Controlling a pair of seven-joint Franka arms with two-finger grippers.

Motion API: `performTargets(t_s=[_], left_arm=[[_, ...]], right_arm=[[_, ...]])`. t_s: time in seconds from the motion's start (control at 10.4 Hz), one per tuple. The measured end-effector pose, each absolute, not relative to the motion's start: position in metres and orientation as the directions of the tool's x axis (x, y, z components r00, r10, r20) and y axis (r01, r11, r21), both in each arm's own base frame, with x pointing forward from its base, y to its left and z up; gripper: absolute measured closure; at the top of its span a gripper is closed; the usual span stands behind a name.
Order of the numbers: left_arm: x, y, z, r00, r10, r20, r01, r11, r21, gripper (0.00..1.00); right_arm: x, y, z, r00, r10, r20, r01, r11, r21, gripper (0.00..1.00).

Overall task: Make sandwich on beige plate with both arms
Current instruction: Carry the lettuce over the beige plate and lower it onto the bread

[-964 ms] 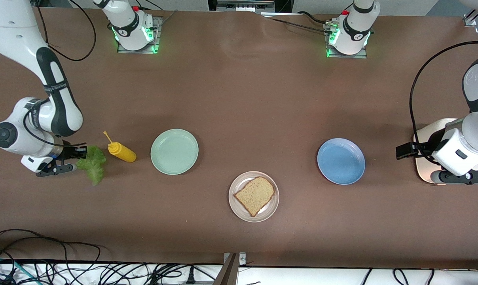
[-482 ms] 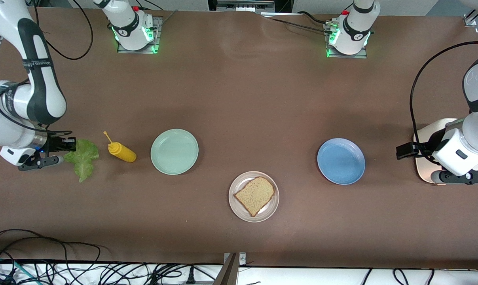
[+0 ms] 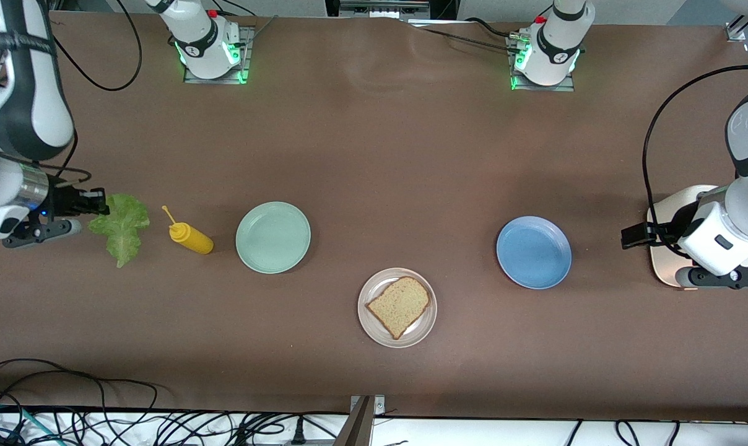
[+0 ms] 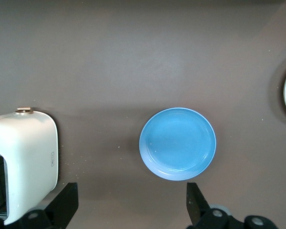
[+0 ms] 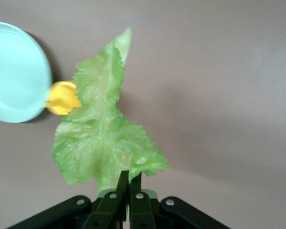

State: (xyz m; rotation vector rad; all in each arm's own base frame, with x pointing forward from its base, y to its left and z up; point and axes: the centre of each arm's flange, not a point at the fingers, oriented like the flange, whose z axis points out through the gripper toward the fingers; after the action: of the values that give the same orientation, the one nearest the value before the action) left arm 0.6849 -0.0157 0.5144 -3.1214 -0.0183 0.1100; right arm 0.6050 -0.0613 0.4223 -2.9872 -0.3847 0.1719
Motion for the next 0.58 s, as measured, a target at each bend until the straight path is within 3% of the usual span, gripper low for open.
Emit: performTargets(t_s=[0.29,0.58], left_arm=[[0.685,-0.01,0.514,0.997,-0.004,-0.073,-0.005,-1.0,-0.017,0.0],[0.685,-0.007,0.514,0.997,-0.003,-0.074,-0.004,-1.0,-0.017,0.0]], right_arm=[[0.618,0.003,0.453,0.971,0.233,-0.056,0.221,-0.96,-0.169,0.96],[0.636,0.133,0.45,0.99,0.132,-0.058,0.119,-0.975,-0.186,0.96]])
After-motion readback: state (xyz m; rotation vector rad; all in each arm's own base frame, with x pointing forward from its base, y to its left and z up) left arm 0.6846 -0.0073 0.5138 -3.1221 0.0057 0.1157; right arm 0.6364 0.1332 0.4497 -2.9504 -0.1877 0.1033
